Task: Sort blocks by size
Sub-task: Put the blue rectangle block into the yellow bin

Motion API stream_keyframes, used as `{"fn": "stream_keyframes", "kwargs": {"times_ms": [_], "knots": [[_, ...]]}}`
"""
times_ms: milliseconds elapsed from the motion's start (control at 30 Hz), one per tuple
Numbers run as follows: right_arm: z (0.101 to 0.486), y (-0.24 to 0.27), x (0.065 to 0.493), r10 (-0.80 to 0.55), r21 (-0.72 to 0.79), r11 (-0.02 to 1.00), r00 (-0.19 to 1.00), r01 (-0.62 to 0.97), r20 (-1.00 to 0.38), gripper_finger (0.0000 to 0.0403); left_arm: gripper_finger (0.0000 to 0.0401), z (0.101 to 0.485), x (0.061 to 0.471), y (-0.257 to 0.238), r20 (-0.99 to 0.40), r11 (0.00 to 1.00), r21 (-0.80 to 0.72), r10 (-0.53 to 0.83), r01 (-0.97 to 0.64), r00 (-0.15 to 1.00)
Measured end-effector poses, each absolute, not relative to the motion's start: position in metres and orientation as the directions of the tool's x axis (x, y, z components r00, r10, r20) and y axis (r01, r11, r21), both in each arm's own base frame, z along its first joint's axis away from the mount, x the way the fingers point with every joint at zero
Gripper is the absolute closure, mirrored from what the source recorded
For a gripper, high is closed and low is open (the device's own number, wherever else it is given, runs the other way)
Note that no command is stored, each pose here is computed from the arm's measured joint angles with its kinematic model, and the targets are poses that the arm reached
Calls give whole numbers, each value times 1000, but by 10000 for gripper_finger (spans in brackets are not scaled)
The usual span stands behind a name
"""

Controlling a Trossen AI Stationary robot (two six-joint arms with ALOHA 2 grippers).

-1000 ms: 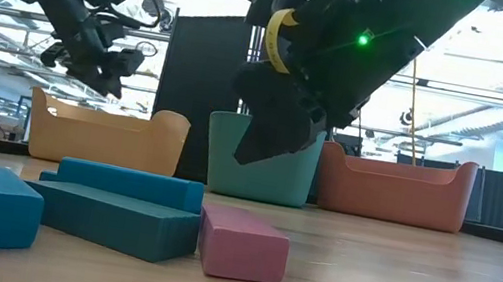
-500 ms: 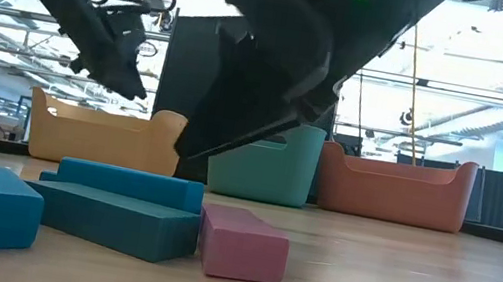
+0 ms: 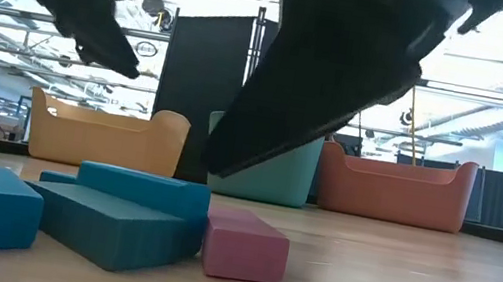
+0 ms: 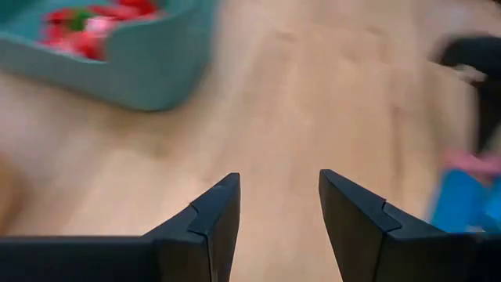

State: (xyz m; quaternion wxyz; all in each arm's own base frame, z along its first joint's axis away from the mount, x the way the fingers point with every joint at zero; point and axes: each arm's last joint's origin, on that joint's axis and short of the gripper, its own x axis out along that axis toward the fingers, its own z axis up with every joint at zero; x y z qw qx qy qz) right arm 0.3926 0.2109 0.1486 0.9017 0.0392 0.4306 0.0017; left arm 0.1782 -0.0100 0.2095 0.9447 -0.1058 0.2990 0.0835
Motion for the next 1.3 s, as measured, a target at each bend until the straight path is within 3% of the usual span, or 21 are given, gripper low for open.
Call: {"fn": "stream_keyframes", "kwargs": {"times_ms": [100, 433, 733, 933, 1033, 1233, 1300], "knots": [[148, 212, 391, 32, 67, 997, 619, 34, -785, 218, 238, 208, 180, -30, -579, 979, -149, 28, -139, 815], [146, 206, 399, 26, 81, 995, 650, 54, -760, 218, 237, 185, 195, -80, -583, 997, -69, -17, -29, 812], [118, 199, 409, -1, 70, 994, 634, 87, -773, 218, 237, 159, 205, -105, -618, 998, -45, -65, 47, 784], [117, 194, 410, -97, -10, 991, 654, 135, -750, 219, 237, 149, 208, -110, -634, 998, -34, -67, 59, 770], [117, 188, 412, -113, -21, 989, 647, 149, -754, 233, 237, 147, 208, -110, -640, 998, -29, -62, 56, 766], [117, 180, 416, -123, -39, 989, 651, 142, -749, 301, 237, 149, 210, -111, -622, 998, -29, -63, 58, 781], [117, 178, 417, -128, -42, 988, 651, 147, -748, 301, 237, 149, 210, -111, -618, 998, -32, -64, 57, 783]]}}
